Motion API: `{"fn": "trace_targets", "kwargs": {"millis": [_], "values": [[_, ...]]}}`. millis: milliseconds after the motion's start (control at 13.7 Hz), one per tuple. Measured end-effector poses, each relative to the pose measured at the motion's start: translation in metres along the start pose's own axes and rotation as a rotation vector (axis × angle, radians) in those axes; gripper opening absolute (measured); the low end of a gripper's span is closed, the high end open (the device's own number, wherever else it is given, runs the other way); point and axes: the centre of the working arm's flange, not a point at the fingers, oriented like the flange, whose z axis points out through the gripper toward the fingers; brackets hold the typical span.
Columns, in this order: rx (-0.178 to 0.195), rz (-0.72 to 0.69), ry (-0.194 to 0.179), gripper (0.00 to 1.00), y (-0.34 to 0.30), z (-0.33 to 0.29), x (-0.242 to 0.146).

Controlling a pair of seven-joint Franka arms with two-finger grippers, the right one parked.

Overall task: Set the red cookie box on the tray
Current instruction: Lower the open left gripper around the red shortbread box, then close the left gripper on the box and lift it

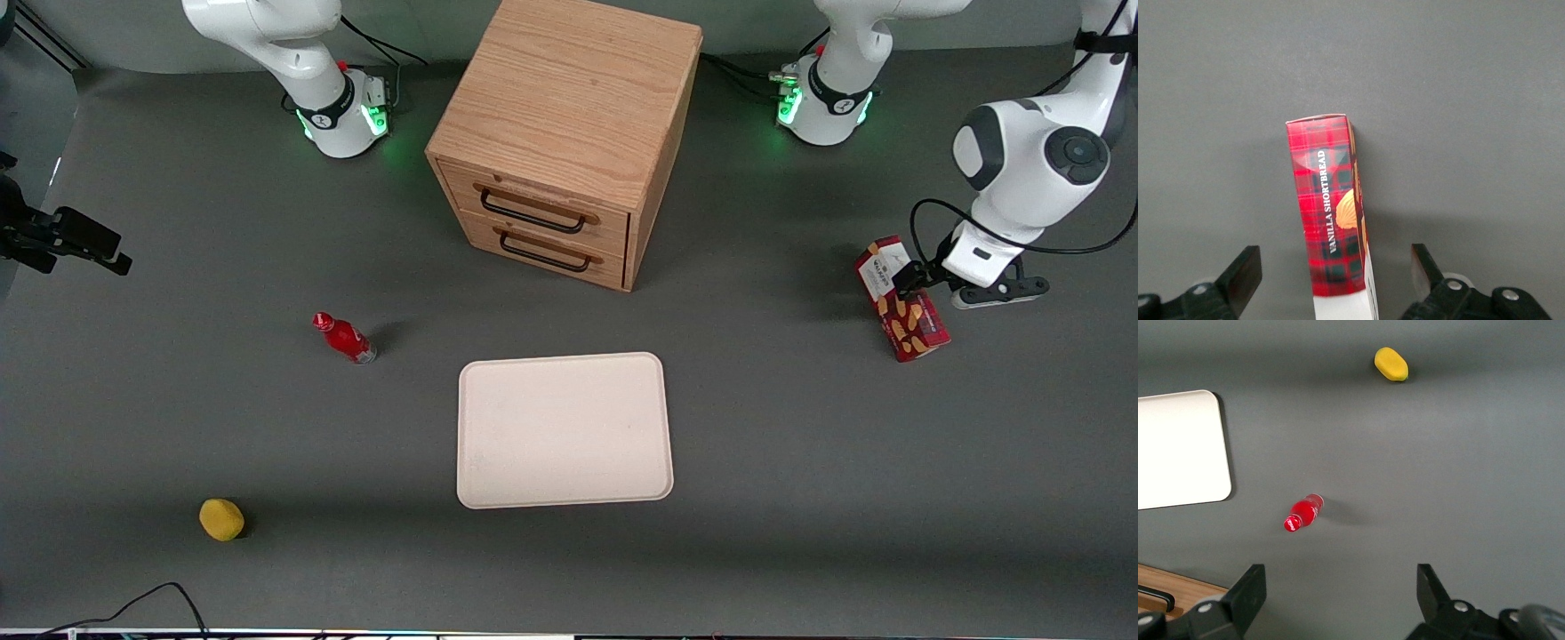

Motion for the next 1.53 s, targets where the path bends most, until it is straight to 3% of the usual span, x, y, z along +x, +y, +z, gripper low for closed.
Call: {"fn": "trace_targets", "kwargs": {"millis": [511,730,803,1022,1241,1387,1533], "values": [[0.016,0.006,0.041,1.00,0.000,0.046,-0.009],[0.021,0.005,0.043,0.94,0.000,0.058,-0.012],[0.021,0.002,0.041,0.89,-0.001,0.060,-0.012],[0.020,-0.003,0.036,0.52,-0.001,0.062,-0.014],[0.017,-0.004,0.038,0.26,0.000,0.061,-0.016],[0.016,-0.004,0.036,0.26,0.001,0.060,-0.018],[0.011,-0.002,0.003,0.26,0.003,0.054,-0.019]]}}
